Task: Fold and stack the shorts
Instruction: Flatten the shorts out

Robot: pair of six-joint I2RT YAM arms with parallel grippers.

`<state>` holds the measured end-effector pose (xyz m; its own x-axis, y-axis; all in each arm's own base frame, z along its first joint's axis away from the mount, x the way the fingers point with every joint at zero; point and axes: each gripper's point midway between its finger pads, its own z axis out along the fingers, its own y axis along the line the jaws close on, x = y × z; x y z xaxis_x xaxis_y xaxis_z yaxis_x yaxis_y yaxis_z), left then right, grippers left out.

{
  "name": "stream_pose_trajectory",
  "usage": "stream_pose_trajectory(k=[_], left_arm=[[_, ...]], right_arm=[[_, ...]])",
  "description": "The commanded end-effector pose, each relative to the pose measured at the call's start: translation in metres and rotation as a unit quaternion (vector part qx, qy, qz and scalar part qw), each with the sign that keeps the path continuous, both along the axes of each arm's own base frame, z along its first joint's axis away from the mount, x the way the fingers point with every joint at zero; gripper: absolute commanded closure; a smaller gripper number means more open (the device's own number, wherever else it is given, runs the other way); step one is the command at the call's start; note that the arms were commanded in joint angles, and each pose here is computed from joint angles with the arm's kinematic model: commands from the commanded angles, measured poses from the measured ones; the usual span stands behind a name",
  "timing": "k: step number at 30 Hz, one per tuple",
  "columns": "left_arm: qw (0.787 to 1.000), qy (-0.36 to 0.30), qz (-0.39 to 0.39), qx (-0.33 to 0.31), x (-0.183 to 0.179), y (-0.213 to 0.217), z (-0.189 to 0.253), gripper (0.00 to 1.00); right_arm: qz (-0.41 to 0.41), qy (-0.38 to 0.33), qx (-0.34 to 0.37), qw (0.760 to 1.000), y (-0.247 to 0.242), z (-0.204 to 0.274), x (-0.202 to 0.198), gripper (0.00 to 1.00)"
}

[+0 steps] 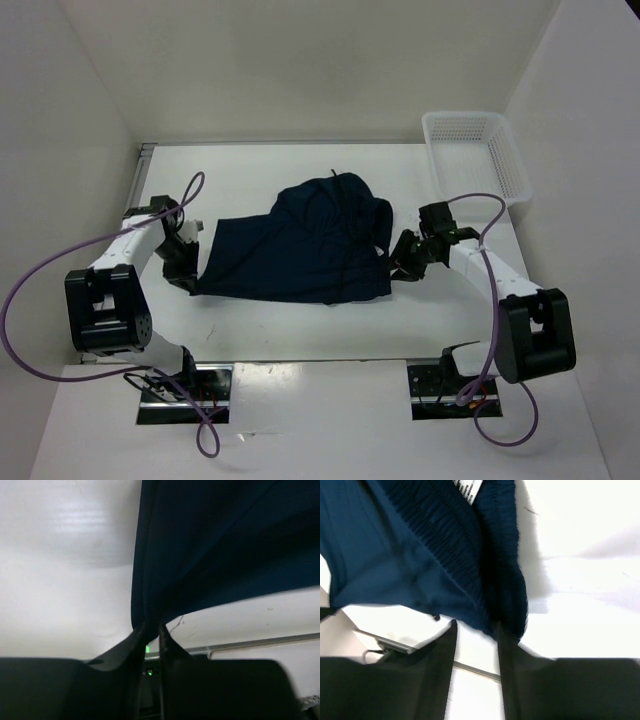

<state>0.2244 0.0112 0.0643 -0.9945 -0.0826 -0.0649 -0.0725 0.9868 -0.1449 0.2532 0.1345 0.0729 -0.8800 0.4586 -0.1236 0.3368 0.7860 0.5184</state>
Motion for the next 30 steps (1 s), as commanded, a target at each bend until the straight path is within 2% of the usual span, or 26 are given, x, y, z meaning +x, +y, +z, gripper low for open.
stream_pose_trajectory(k=[1,2,4,5,6,8,10,11,13,14,15,17,18,22,30], left_arm=[[1.0,0.028,0.001,0.005,-0.018,0.002,0.014,0.75],[1.0,0.018,0.002,0.007,-0.012,0.003,0.018,0.67],[1.0,-0.002,0.006,0.005,0.005,0.006,0.028,0.61],[0.999,-0.033,0.006,0.01,0.021,0.009,0.036,0.56],[0.997,-0.08,0.006,0.018,0.053,0.014,0.049,0.49],[0.993,-0.119,0.007,0.024,0.084,0.02,0.055,0.42],[0.985,-0.172,-0.001,0.027,0.122,0.02,0.062,0.4],[0.985,-0.169,-0.01,0.021,0.133,0.014,0.051,0.4],[0.98,-0.195,-0.016,0.024,0.16,0.013,0.045,0.4],[0.981,-0.193,-0.017,0.019,0.169,0.013,0.031,0.4],[0.98,-0.198,-0.024,0.018,0.177,0.008,0.028,0.39],[0.979,-0.202,-0.033,0.003,0.19,-0.001,0.015,0.39],[0.978,-0.206,-0.039,0.003,0.194,-0.005,0.012,0.38],[0.969,-0.241,-0.05,0.0,0.219,-0.012,0.0,0.37],[0.974,-0.219,-0.059,-0.022,0.225,-0.023,-0.042,0.33]], right_arm=[[-0.021,0.022,-0.015,0.999,-0.008,0.0,-0.015,0.53],[-0.019,0.024,-0.008,1.0,-0.006,0.003,-0.016,0.51],[-0.013,0.008,-0.003,1.0,-0.004,0.013,-0.01,0.47],[-0.008,-0.015,-0.001,1.0,-0.002,0.026,0.001,0.46],[-0.003,-0.03,-0.001,1.0,-0.002,0.033,0.007,0.46],[-0.018,-0.072,-0.021,0.997,-0.007,0.053,0.032,0.43],[-0.018,-0.095,-0.027,0.995,-0.006,0.052,0.054,0.38],[-0.017,-0.108,-0.033,0.994,-0.007,0.053,0.065,0.35],[-0.009,-0.104,-0.033,0.994,-0.002,0.038,0.083,0.31],[-0.006,-0.096,-0.029,0.995,0.0,0.031,0.085,0.24],[0.002,-0.075,-0.03,0.997,0.002,0.016,0.086,0.24],[0.017,-0.05,-0.029,0.998,0.01,0.002,0.075,0.2],[0.02,-0.02,-0.033,0.999,0.011,-0.011,0.058,0.2],[0.017,0.008,-0.034,0.999,0.019,-0.02,0.018,0.15],[-0.001,0.056,-0.041,0.998,0.016,-0.027,-0.023,0.11]])
